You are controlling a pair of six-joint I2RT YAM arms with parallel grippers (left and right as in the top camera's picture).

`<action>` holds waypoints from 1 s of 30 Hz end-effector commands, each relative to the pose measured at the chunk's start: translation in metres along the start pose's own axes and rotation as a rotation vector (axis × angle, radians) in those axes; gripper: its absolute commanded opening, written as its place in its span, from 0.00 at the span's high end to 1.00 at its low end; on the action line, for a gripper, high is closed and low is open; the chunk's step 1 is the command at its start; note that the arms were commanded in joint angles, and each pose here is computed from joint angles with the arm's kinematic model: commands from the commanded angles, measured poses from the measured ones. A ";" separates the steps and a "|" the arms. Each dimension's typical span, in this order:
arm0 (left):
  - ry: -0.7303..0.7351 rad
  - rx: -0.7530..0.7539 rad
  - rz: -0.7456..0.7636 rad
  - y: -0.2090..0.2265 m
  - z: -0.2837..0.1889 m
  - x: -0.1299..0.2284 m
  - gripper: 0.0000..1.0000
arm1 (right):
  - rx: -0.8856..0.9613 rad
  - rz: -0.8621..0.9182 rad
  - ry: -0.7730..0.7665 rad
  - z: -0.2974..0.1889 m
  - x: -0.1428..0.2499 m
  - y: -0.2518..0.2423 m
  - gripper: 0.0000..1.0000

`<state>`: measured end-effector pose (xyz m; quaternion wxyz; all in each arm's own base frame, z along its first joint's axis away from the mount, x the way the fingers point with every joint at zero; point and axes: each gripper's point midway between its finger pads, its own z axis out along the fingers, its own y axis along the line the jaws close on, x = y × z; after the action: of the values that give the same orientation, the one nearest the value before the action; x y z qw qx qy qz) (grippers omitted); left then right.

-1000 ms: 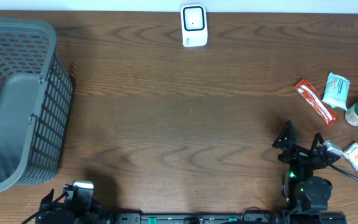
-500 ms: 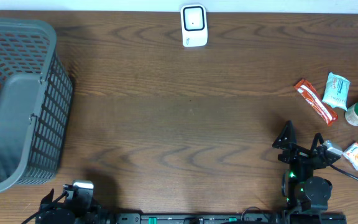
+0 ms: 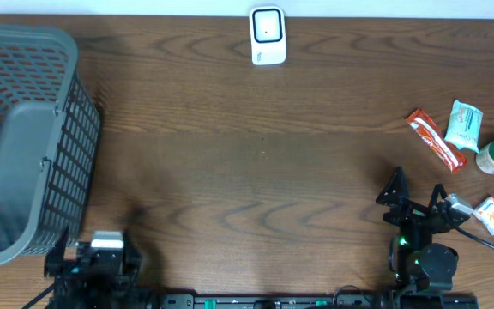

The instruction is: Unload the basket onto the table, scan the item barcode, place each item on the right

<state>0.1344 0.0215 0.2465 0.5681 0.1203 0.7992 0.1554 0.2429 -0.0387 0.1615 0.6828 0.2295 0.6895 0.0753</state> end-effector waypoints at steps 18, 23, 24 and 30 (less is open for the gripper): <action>-0.241 0.156 -0.719 -0.051 0.111 0.009 0.08 | -0.002 0.007 0.000 0.000 0.000 0.001 0.01; -0.148 0.070 -0.760 -0.047 0.123 0.040 0.07 | -0.002 0.007 0.000 0.000 0.000 0.001 0.01; -0.132 0.070 -0.750 -0.050 0.126 0.047 0.07 | -0.002 0.007 0.000 0.000 0.000 0.001 0.01; -0.121 0.066 -0.682 -0.055 0.132 0.057 0.07 | -0.002 0.007 0.000 0.000 0.000 0.001 0.01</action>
<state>0.2392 0.0005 0.1480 0.6359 -0.1174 0.7571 -0.0929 0.2429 -0.0386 0.1616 0.6830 0.2294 0.6894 0.0754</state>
